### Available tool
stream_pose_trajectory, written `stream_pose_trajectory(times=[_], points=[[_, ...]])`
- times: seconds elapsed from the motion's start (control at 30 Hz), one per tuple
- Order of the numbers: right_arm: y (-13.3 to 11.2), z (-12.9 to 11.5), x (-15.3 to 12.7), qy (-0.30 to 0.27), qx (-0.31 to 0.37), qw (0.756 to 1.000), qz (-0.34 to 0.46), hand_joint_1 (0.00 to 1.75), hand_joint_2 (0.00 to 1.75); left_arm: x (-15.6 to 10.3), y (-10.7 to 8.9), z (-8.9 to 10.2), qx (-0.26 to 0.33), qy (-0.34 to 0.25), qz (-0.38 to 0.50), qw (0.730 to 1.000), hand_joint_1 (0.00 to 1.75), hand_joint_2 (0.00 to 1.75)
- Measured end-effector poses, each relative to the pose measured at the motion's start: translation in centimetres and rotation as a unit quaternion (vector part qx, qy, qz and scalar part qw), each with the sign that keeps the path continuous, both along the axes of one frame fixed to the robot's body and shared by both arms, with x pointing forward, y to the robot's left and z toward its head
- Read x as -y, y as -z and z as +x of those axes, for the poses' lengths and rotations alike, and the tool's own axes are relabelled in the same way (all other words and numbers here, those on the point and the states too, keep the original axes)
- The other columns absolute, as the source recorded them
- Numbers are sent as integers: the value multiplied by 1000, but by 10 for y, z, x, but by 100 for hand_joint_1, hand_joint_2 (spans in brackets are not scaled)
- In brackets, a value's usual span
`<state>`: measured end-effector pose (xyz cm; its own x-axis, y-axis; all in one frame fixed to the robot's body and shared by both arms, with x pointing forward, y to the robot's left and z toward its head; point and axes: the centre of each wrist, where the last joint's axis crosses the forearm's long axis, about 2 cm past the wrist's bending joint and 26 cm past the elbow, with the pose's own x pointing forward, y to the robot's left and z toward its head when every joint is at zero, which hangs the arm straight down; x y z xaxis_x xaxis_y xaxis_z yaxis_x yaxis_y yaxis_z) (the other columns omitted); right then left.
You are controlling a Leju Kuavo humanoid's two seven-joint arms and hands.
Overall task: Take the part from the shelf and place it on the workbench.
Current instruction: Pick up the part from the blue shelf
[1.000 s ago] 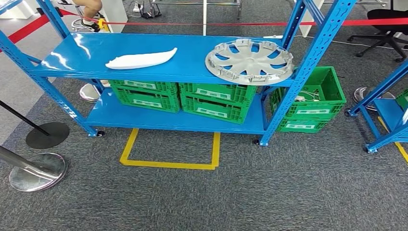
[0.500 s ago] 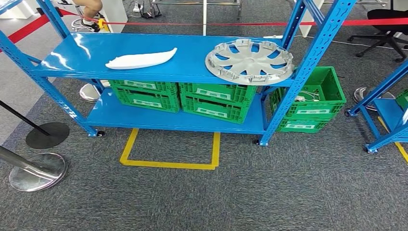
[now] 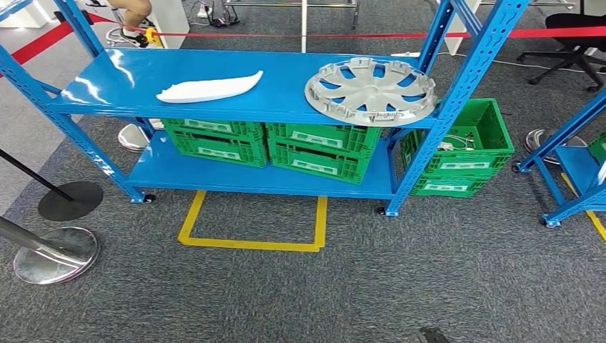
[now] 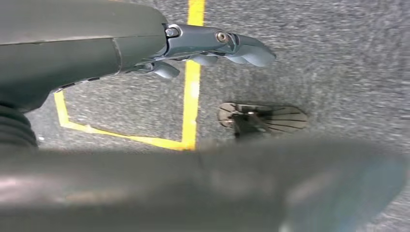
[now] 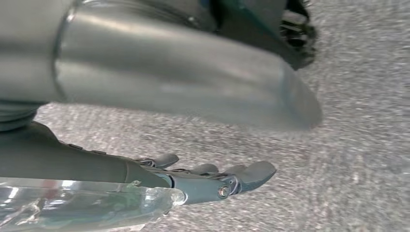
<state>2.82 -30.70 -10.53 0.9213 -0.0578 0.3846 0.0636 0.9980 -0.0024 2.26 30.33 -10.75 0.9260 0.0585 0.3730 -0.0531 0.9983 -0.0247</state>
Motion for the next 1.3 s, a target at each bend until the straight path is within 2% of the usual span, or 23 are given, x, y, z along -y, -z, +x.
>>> stream_pose_trajectory(times=[0.4, 0.87, 1.1, 1.3], points=[[-7, 19, 6, 14, 59, 998, 14, 0, 0, -1, -3, 12, 45, -10, -24, 999, 0, 0], [-17, 34, 12, 26, 115, 993, 1, 0, 0, 3, -5, 13, 71, -21, -54, 996, 0, 0], [-28, 39, 15, 8, 141, 990, -25, 0, 0, 6, -5, 11, 80, -24, -66, 994, 0, 0], [-43, 54, 15, -9, 185, 982, -34, 0, 0, 8, -6, 10, 86, -26, -73, 993, 0, 0]])
